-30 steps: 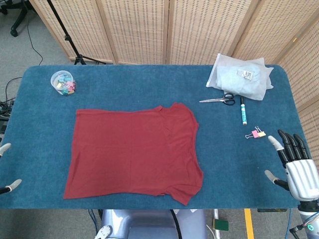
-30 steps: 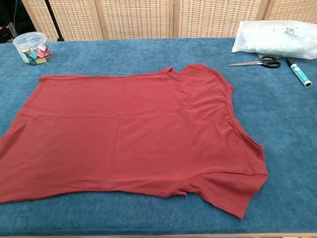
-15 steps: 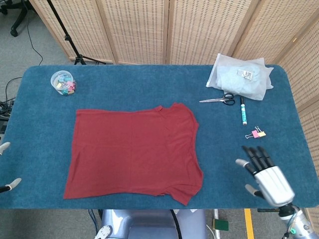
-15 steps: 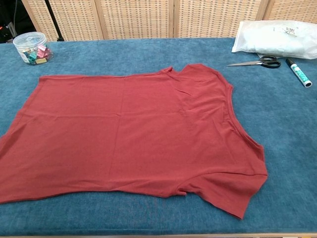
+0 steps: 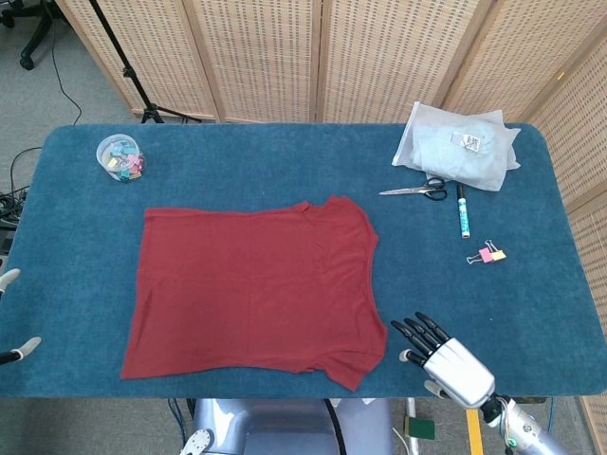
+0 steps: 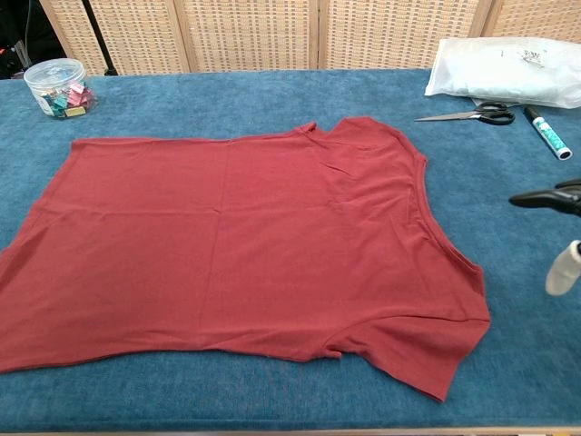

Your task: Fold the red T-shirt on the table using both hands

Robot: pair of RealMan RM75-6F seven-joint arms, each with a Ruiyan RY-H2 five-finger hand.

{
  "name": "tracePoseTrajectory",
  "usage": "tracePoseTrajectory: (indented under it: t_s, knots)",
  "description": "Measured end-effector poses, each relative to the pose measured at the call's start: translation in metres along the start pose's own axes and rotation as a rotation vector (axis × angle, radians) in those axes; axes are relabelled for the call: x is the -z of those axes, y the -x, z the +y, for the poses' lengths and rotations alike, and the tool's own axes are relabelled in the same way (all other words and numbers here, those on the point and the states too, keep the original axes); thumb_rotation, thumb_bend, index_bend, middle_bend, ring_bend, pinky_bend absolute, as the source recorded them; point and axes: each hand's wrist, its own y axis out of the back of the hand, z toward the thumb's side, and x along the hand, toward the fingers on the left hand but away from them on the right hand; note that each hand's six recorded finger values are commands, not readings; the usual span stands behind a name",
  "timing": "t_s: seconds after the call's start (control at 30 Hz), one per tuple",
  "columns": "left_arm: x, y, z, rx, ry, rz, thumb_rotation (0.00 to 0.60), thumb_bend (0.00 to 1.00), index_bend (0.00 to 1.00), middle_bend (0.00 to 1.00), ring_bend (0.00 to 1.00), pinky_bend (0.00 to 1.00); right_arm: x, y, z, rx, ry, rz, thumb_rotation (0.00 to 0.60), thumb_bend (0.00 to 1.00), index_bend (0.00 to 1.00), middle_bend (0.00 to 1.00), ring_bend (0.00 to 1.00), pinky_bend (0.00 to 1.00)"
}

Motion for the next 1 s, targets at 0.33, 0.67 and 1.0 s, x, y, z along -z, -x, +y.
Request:
tracePoseTrajectory:
  t_s: [0.33,0.67,1.0]
  knots:
    - [0.000,-0.001,-0.002,0.004,-0.005,0.005,0.600,0.00,0.00,0.00,0.00,0.00,-0.027,0.023,-0.019,-0.015,-0.032,0.105,0.600,0.16,0.40,0.00,0.00,0.00]
    - [0.001,-0.003,-0.002,0.008,0.000,0.010,0.600,0.01,0.00,0.00,0.00,0.00,-0.038,0.050,-0.028,-0.040,-0.101,0.121,0.600,0.17,0.40,0.00,0.00,0.00]
    - [0.002,-0.004,-0.003,0.012,0.001,0.013,0.600,0.00,0.00,0.00,0.00,0.00,-0.048,0.073,-0.036,-0.055,-0.102,0.114,0.600,0.26,0.40,0.00,0.00,0.00]
